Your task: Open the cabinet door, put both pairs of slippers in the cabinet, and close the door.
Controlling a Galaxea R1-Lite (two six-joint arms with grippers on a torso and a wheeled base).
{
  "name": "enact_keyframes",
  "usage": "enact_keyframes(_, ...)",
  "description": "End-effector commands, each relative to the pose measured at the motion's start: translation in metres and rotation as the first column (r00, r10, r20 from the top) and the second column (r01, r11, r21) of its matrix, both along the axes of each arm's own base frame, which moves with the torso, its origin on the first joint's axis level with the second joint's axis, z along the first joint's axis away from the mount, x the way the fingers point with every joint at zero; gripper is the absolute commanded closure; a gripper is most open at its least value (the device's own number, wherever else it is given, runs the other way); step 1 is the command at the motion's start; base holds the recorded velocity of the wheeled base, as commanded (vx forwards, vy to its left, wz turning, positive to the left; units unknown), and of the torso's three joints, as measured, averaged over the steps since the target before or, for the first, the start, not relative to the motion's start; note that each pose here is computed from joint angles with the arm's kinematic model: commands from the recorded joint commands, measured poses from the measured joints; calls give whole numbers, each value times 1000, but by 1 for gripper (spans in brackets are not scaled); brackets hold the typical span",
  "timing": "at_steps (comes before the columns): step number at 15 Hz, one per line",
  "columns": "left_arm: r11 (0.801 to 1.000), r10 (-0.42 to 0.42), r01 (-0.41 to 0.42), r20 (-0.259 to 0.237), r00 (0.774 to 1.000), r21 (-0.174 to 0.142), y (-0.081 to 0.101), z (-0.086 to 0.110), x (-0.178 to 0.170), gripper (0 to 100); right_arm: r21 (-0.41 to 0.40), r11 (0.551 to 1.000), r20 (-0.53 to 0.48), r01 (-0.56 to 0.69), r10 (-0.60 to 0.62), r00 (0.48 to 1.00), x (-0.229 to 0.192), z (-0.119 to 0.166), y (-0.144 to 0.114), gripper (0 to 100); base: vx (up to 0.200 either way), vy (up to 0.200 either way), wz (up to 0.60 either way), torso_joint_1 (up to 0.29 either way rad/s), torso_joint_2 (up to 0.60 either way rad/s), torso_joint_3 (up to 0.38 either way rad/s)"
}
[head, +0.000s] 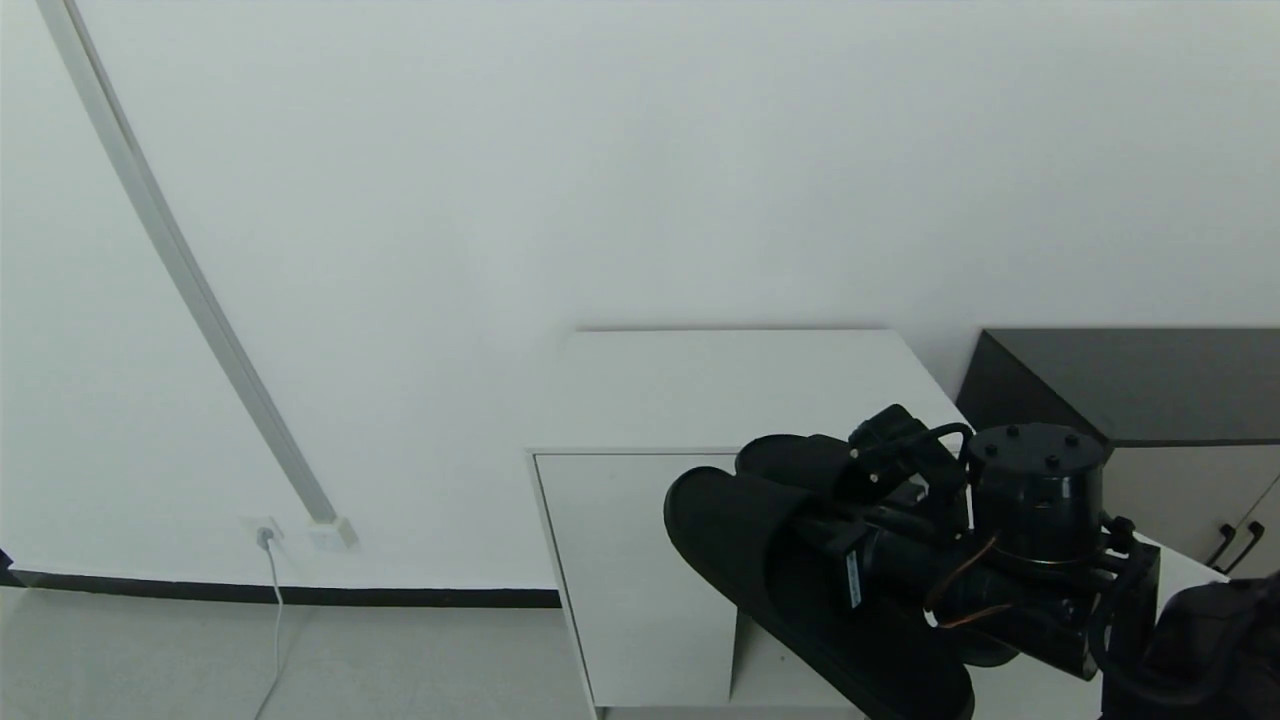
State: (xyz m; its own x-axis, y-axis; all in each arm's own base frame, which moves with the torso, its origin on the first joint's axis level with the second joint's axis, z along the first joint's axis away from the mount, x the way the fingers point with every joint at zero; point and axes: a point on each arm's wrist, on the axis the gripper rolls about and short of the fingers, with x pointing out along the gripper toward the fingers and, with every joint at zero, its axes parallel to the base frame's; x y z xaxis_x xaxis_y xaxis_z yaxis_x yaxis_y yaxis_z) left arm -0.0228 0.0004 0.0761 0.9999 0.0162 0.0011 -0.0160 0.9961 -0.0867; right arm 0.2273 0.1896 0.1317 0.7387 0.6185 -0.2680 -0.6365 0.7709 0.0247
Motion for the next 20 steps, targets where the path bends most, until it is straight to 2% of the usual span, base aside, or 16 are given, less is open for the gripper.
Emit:
enact_keyframes(1,1000,-1,1,2,1000,-1,0,0,0,100,3,1000,1,-2,2,1000,0,1,0,100,0,-200,0,2,2,7)
enact_keyframes(5,1000,1,-1,0,1000,-1,0,0,0,100,1,1000,-1,-2,2,1000,-1,0,0,100,0,-200,0,0,-2,4)
enact_keyframes(20,1000,-1,1,1,1000,-4,0,0,0,100,-15,1000,-20,-4,3,1000,-2,-6,-1,100,0,0,0,0,0,0)
